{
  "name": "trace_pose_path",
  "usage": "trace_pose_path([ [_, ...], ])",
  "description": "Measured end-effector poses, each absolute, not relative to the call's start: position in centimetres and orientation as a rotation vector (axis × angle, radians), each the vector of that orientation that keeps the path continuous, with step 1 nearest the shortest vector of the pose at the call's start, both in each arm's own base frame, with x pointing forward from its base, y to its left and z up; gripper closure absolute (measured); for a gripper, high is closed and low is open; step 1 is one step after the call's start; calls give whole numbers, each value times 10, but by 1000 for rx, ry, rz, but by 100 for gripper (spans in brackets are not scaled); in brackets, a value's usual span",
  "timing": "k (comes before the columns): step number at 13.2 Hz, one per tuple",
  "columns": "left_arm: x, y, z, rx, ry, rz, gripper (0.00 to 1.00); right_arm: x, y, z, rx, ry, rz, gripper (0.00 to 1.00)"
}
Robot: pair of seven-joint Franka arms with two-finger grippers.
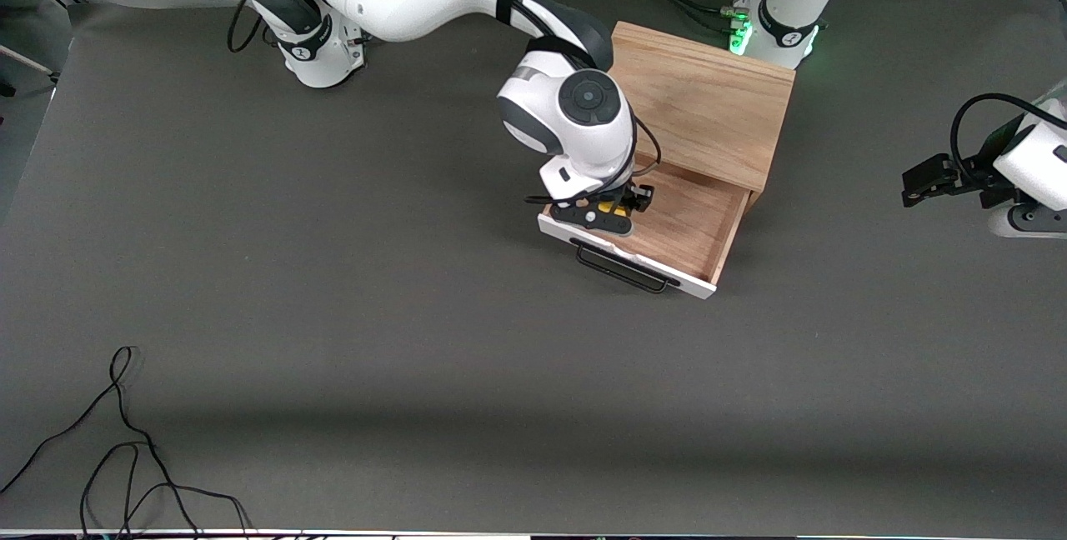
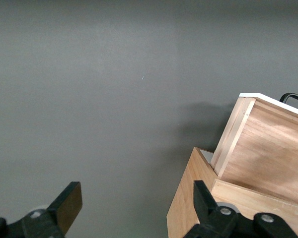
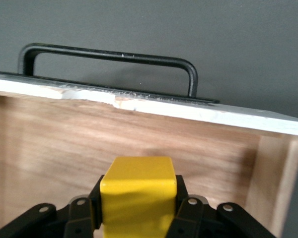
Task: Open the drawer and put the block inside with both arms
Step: 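Lower the cube into the drawer and open the right gripper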
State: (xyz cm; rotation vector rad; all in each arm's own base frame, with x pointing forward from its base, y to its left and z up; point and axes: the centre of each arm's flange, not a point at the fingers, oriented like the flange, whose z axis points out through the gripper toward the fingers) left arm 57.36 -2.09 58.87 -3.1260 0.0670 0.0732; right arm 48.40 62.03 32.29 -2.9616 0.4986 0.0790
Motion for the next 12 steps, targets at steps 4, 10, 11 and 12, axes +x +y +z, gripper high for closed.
trace_pose_path([
  [4,573,-21,589,-3126,68,77,0,482,624,309,-2962,502,76,41],
  [10,573,-21,588,-3126,68,78,0,469,638,323,-2961,475,-20,0],
  [11,573,-21,588,-3126,67,78,0,472,637,335,-2947,482,-33,0],
  [12,573,-21,588,-3126,67,78,0,475,634,351,-2937,488,-46,0],
])
